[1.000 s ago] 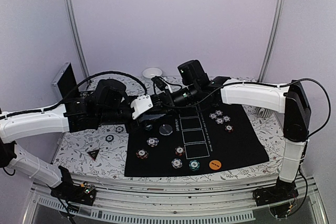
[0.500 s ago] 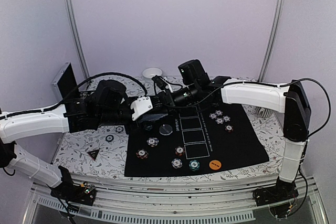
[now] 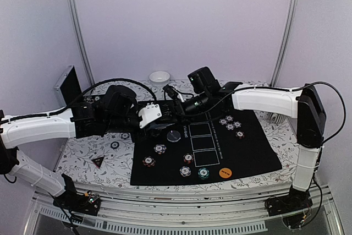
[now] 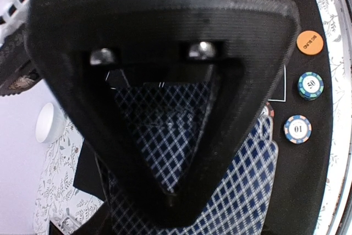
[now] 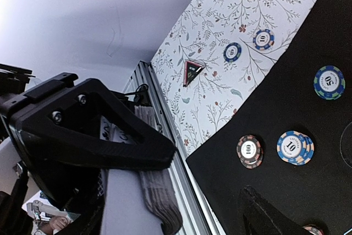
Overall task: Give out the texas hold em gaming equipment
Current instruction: Adjust the poker card.
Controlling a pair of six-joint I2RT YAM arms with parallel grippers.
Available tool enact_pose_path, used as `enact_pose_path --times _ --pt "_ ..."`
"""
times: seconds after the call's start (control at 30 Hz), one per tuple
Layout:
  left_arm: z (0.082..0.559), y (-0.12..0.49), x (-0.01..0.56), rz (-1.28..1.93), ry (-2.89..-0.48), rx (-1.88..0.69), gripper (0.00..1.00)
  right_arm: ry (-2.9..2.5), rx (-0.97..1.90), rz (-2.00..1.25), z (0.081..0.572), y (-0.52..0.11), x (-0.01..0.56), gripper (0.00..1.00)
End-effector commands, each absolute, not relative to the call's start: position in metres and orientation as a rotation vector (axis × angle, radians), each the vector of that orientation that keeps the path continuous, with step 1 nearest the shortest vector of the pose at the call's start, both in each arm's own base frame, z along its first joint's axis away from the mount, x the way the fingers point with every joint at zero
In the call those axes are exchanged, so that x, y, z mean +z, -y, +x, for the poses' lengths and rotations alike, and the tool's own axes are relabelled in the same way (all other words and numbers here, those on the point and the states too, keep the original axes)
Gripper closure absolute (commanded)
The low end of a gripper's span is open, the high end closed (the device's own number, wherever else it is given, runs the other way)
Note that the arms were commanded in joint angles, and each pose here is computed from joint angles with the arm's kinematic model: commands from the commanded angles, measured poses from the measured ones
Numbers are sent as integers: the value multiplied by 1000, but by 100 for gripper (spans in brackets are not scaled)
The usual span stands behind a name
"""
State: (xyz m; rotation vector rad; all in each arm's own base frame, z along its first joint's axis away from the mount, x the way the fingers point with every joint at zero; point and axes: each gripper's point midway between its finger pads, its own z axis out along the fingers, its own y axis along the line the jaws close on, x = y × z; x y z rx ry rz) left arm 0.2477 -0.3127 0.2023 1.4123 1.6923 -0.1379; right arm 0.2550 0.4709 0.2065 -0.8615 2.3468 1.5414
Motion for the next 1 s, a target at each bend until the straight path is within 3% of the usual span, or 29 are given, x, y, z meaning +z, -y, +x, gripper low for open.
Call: enact_pose_path --times 0.0,0.97 --pt "258 309 216 1358 -1677 -122 55 -2358 1430 -850 262 -457 208 26" --pt "258 309 198 1388 -1696 -108 56 -2273 1430 -875 265 -448 256 29"
